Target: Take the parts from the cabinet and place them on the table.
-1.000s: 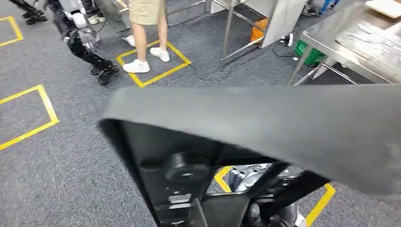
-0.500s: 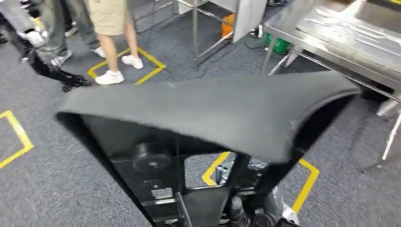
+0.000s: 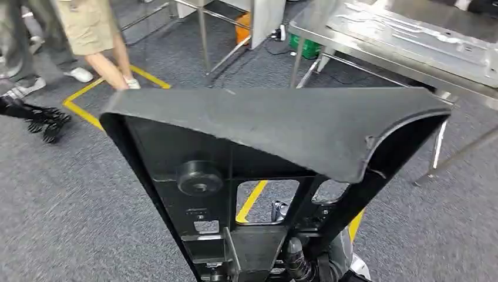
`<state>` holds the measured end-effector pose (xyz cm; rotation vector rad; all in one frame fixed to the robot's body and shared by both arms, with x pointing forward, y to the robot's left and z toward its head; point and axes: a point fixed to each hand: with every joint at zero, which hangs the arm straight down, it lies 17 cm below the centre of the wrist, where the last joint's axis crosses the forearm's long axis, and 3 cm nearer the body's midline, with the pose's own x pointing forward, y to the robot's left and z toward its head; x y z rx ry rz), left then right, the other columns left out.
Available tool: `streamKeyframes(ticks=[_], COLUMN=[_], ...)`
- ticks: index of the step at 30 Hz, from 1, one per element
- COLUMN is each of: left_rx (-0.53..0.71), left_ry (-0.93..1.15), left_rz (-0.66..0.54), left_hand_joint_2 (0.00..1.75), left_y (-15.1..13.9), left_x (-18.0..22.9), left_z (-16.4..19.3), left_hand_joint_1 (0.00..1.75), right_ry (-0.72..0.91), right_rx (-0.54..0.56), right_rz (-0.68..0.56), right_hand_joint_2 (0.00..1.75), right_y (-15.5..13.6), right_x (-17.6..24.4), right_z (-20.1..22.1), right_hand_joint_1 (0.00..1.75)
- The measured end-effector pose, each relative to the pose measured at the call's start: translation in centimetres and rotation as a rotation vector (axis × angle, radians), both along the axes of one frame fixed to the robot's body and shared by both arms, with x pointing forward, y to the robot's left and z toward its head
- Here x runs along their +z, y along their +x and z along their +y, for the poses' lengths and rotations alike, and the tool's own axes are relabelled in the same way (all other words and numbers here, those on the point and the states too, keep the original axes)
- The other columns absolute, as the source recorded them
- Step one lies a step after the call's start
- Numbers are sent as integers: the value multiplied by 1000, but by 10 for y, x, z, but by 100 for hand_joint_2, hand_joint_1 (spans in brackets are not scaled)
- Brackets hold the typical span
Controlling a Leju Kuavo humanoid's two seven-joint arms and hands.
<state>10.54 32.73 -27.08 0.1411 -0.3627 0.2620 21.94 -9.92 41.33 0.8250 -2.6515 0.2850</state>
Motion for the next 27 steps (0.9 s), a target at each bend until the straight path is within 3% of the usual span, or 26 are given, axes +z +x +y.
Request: streamKeyframes(ticks=[27], left_rx=[14], left_ry=[-24], left_rz=[4], left_hand_joint_2=[175], left_y=[-2], left_x=[-1], left_z=[-15], left_hand_joint_1=[0], right_ry=[-19], right_rx=[24], right_rz=[26], right_hand_joint_2=[175], right_y=[2], right_x=[-7], right_z=[2], right_hand_joint_1=[175])
